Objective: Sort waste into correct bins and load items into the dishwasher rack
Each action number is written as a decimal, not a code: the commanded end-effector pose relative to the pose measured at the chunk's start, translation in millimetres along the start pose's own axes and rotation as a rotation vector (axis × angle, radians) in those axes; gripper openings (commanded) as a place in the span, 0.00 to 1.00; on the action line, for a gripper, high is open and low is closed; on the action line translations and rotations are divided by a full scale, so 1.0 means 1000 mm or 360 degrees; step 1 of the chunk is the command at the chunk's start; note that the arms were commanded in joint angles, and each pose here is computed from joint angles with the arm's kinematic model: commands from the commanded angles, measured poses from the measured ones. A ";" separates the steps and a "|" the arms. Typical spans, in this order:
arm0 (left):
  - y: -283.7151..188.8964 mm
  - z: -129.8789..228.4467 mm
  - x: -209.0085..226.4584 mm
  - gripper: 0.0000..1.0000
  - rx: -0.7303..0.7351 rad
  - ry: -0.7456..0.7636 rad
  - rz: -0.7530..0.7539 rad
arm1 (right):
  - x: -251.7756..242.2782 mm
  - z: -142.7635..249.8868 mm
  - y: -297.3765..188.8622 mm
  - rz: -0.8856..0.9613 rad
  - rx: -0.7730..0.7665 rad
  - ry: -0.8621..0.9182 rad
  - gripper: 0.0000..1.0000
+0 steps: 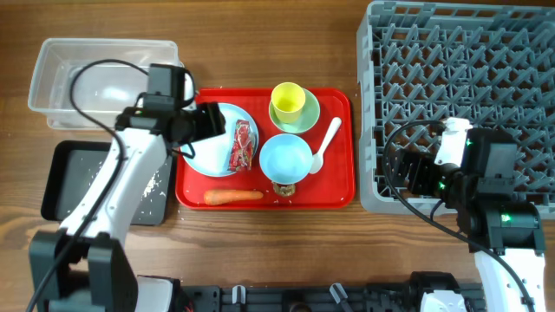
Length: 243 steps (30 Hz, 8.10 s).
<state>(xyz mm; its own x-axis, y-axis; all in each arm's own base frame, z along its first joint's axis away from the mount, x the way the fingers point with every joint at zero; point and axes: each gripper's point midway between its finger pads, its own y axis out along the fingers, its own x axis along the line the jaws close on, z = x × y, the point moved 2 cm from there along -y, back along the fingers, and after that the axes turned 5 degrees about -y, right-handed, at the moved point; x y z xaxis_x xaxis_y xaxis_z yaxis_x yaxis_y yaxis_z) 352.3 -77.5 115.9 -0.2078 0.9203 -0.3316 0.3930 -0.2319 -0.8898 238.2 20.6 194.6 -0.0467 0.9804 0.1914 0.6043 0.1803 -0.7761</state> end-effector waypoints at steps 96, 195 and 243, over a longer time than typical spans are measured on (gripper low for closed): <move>0.088 -0.027 -0.129 0.04 -0.0052 0.0446 0.0153 | 0.012 -0.004 0.026 -0.0165 0.0137 0.0041 1.00; -0.072 -0.016 -0.011 0.57 -0.0023 -0.0094 -0.0427 | -0.179 -0.042 -0.033 0.0670 0.0351 0.0847 0.50; -0.147 -0.026 0.064 1.00 -0.0229 -0.0652 -0.0498 | 0.108 -0.099 0.098 -0.0123 0.0233 -0.0250 0.96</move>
<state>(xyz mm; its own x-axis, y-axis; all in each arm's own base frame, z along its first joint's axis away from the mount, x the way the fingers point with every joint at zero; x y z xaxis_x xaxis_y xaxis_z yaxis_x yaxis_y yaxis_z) 309.5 8.5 228.7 -0.6110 0.7715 -0.1775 0.3697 0.0799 -0.9257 355.7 133.2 223.0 -0.3634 0.8983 0.2471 0.4554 0.4026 -0.7940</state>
